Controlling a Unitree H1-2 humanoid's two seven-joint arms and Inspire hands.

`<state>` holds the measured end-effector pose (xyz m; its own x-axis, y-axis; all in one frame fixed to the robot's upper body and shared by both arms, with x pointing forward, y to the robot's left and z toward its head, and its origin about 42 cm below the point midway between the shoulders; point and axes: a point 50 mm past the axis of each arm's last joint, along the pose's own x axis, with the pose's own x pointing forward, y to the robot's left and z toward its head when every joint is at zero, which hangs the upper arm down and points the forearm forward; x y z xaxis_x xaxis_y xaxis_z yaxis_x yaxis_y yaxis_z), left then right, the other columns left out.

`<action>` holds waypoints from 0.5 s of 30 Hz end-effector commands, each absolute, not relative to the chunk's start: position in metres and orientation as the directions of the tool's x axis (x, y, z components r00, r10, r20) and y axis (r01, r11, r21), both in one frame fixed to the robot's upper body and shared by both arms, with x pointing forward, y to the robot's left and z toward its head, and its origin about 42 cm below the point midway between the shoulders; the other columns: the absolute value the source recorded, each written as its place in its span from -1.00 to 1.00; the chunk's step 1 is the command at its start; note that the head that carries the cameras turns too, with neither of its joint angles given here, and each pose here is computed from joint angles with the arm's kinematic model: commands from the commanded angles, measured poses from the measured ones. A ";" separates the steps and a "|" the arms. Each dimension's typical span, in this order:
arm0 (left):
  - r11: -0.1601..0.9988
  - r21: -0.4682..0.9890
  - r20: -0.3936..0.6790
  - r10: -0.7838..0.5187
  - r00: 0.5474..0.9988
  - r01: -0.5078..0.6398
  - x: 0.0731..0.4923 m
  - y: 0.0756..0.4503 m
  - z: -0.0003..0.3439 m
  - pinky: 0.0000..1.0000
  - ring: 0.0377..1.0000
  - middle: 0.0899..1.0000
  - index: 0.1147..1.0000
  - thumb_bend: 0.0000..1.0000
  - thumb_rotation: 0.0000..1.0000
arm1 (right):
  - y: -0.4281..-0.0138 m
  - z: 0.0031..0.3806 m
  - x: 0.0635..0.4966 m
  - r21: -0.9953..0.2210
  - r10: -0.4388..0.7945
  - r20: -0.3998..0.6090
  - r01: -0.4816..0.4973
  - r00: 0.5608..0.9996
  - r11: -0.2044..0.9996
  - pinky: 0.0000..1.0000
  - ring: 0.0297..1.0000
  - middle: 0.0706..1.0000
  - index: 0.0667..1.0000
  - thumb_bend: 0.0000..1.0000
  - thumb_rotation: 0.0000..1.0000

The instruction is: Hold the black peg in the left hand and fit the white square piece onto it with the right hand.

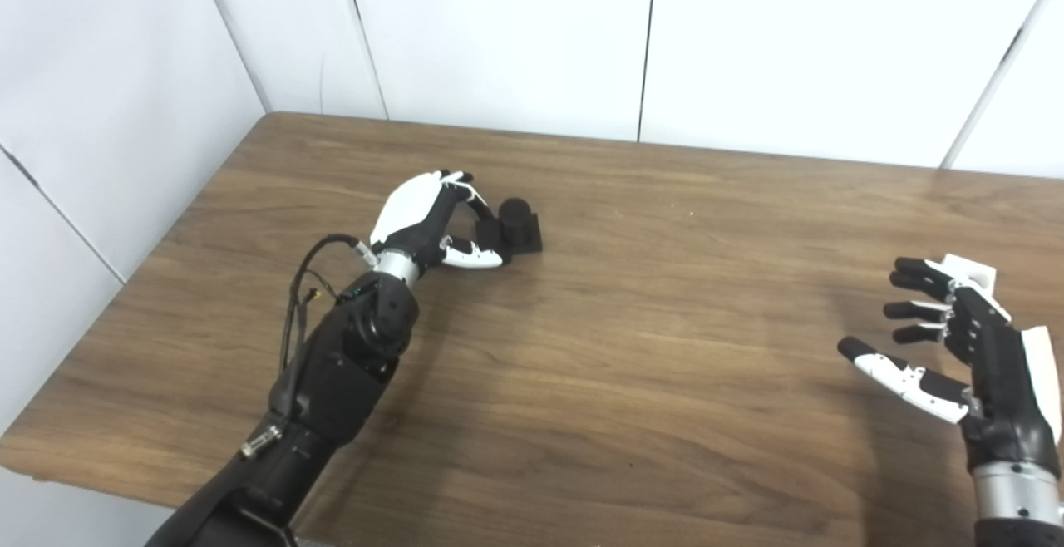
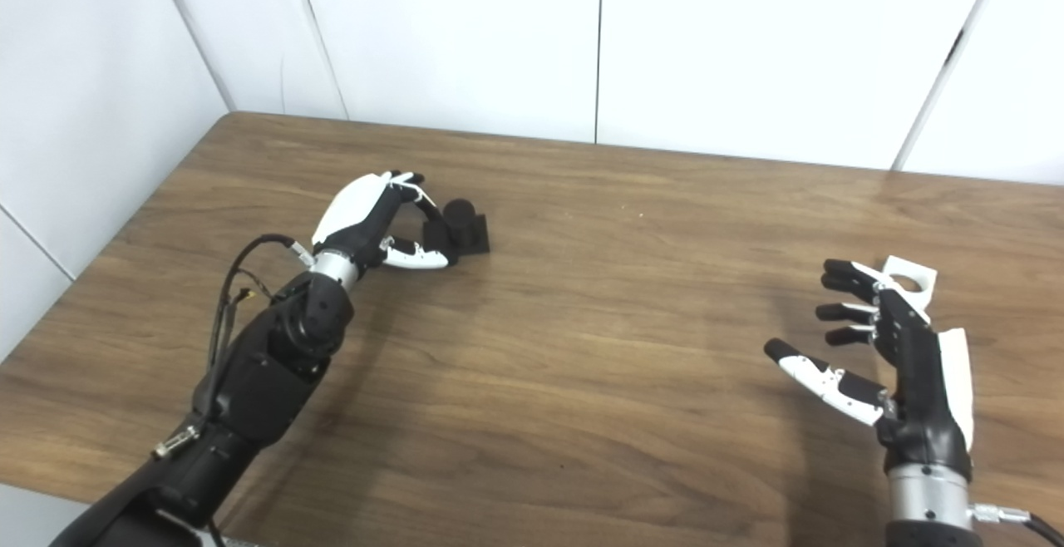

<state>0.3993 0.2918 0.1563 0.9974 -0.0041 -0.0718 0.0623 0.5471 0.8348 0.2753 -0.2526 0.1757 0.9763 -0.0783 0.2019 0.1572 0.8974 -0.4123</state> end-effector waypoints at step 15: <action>0.523 0.788 -0.143 -0.357 0.923 0.324 0.380 0.256 0.167 1.00 1.00 0.91 -0.15 0.03 -0.82 | -0.249 0.193 0.282 -0.412 -0.058 0.312 0.190 0.948 0.891 0.03 0.24 0.44 0.44 0.16 -1.00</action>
